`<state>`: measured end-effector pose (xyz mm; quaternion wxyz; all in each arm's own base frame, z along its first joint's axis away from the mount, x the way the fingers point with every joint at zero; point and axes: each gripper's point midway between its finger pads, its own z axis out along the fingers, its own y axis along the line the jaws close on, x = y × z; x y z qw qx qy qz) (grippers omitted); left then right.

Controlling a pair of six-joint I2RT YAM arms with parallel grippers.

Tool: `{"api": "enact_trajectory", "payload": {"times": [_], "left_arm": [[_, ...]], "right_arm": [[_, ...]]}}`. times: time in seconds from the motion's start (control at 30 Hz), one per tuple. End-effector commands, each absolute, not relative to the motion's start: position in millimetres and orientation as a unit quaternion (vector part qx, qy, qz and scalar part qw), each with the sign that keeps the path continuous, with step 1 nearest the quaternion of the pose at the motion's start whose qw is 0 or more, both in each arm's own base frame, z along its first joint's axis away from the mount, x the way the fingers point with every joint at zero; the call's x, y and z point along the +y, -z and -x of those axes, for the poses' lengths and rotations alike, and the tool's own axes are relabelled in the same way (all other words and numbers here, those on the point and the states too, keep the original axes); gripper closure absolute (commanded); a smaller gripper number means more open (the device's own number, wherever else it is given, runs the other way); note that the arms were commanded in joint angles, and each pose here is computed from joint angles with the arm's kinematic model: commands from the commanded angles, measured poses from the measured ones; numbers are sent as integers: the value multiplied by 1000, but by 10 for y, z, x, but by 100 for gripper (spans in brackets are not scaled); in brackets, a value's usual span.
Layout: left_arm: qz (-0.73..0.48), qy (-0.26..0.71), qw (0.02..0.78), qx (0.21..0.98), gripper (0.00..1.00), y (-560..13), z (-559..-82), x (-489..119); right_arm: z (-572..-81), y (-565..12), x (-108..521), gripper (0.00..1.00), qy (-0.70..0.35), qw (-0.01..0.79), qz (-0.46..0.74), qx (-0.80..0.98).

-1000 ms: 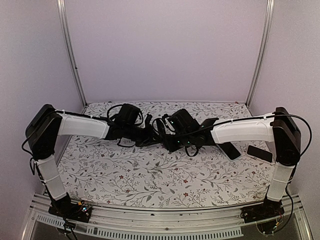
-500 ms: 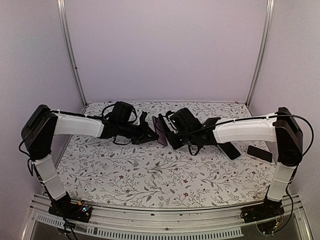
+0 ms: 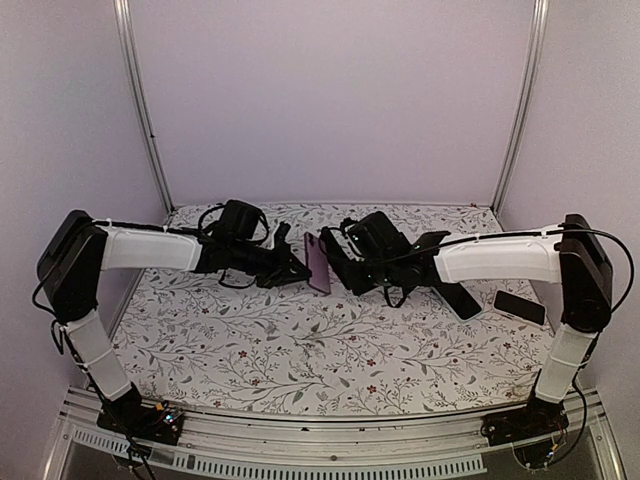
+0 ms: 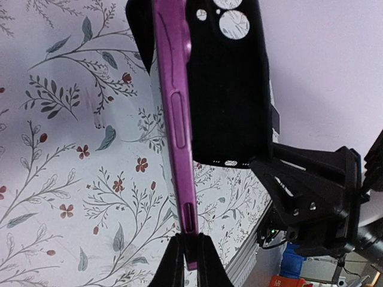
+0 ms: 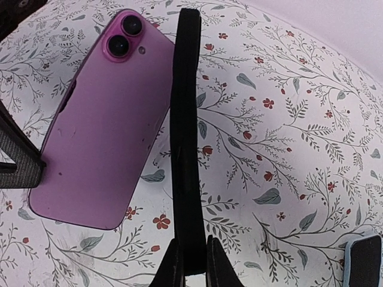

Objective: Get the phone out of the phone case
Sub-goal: Remove the phone case from the phone, then place the phone at the center of the board.

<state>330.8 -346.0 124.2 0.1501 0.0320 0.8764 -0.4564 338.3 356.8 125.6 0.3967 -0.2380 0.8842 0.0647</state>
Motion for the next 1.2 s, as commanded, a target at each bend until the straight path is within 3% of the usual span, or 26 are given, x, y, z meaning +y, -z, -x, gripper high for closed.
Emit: {"api": "enact_trajectory", "payload": {"times": [0.0,0.53,1.17], "left_arm": [[-73,466,205,857,100,-1666,-3386,-3473],[-67,370,235,896,100,-1549,-3445,-3115],[3,56,263,963,100,-1234,-4410,-1294]], "right_arm": [[-3525,-1572,3487,100,-112,411,196,883],[-3799,-1665,3345,100,-190,396,143,887],[-3659,-1771,3259,100,-245,396,136,875]]}}
